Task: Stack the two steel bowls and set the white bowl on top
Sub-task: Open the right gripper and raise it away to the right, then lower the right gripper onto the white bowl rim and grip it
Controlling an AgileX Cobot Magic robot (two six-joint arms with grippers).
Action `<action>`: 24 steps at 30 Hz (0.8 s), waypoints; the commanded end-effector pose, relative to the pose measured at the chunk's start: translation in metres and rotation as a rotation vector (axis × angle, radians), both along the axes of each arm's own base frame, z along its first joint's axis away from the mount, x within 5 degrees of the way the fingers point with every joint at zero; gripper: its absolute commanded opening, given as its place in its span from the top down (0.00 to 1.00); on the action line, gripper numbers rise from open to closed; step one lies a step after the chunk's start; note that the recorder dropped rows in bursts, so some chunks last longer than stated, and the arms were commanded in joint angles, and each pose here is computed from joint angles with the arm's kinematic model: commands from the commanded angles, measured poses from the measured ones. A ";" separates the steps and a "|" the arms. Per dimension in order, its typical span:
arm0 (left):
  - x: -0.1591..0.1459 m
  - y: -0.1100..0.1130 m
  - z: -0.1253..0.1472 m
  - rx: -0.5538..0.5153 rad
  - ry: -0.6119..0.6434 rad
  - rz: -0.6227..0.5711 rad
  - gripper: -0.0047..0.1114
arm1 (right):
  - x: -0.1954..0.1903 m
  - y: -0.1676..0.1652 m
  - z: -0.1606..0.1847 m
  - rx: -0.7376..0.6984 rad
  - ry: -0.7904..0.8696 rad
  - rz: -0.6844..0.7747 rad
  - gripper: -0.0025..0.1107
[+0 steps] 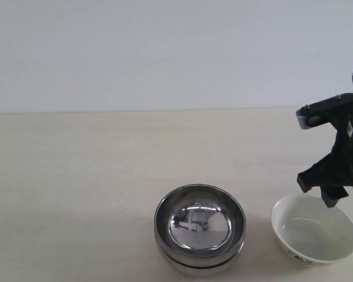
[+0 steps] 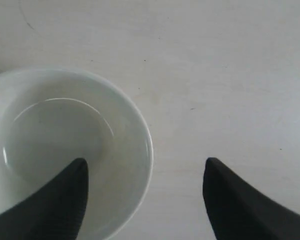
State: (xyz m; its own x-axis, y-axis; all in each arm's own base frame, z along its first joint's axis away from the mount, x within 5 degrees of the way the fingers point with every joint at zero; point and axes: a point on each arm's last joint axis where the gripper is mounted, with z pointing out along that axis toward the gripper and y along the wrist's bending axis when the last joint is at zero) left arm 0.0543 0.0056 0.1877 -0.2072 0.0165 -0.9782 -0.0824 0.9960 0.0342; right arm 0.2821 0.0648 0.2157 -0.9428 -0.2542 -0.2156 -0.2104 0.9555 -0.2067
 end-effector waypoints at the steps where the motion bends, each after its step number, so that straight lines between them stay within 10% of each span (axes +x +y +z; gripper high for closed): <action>1: 0.000 0.000 -0.001 -0.003 0.001 0.002 0.92 | 0.000 -0.016 -0.010 0.043 -0.035 -0.023 0.45; 24: 0.000 0.000 -0.001 -0.003 0.001 0.002 0.92 | 0.024 -0.018 -0.080 0.197 0.080 -0.042 0.52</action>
